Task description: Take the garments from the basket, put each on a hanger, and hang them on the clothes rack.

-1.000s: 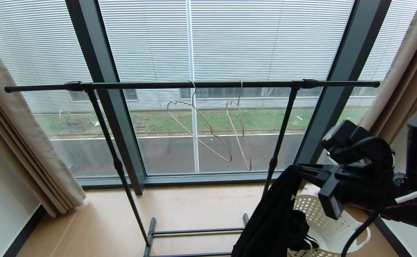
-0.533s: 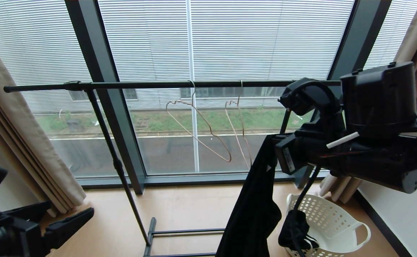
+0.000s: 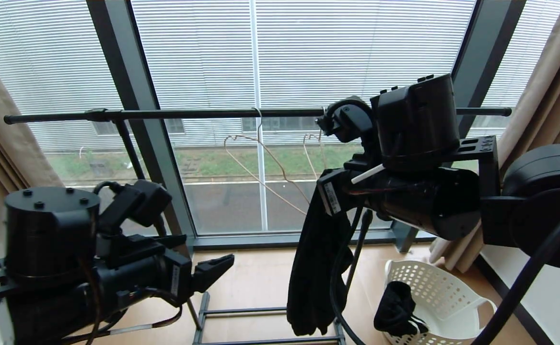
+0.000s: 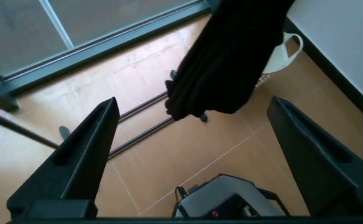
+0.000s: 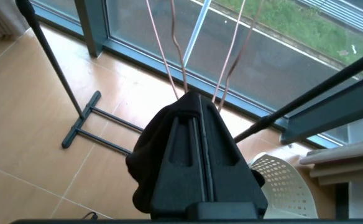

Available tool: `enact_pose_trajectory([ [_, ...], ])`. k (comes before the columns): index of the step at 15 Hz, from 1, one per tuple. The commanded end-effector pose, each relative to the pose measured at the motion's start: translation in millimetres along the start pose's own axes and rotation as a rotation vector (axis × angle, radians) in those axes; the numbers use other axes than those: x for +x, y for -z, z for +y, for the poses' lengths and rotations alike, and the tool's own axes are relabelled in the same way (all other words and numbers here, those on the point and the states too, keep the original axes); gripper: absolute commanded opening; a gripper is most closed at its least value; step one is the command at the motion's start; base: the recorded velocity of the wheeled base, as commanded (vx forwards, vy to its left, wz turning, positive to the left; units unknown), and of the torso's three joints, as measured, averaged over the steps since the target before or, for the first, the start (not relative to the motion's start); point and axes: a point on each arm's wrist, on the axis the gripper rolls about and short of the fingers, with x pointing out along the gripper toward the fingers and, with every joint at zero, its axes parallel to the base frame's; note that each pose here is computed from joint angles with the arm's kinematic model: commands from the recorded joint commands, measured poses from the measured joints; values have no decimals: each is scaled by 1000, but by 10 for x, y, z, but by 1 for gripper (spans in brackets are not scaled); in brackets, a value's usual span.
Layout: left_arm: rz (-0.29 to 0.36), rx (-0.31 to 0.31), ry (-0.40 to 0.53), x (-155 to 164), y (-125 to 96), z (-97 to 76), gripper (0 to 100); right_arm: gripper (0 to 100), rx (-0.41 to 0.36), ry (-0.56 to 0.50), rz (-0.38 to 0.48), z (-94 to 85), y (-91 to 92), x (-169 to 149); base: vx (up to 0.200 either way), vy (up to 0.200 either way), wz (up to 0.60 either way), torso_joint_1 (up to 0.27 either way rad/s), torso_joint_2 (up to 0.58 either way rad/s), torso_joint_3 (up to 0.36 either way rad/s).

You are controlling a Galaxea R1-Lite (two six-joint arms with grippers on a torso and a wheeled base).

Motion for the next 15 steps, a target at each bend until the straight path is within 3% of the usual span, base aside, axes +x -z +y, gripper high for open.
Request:
enact_pose_trajectory([
  [1, 56, 43, 77, 309, 3, -232, 100, 0, 0, -12, 4, 66, 13, 23, 0, 0, 0, 0, 0, 0],
  [4, 62, 63, 116, 481, -44, -390, 100, 0, 3, -22, -5, 99, -5, -5, 0, 0, 0, 0, 0, 0],
  [10, 43, 67, 135, 821, -52, -498, 100, 0, 3, -51, -16, 200, -15, -65, 0, 0, 0, 0, 0, 0],
  [15, 58, 3, 119, 1188, -72, -603, 100, 0, -12, -81, -16, 304, 2, -118, 0, 0, 0, 0, 0, 0],
])
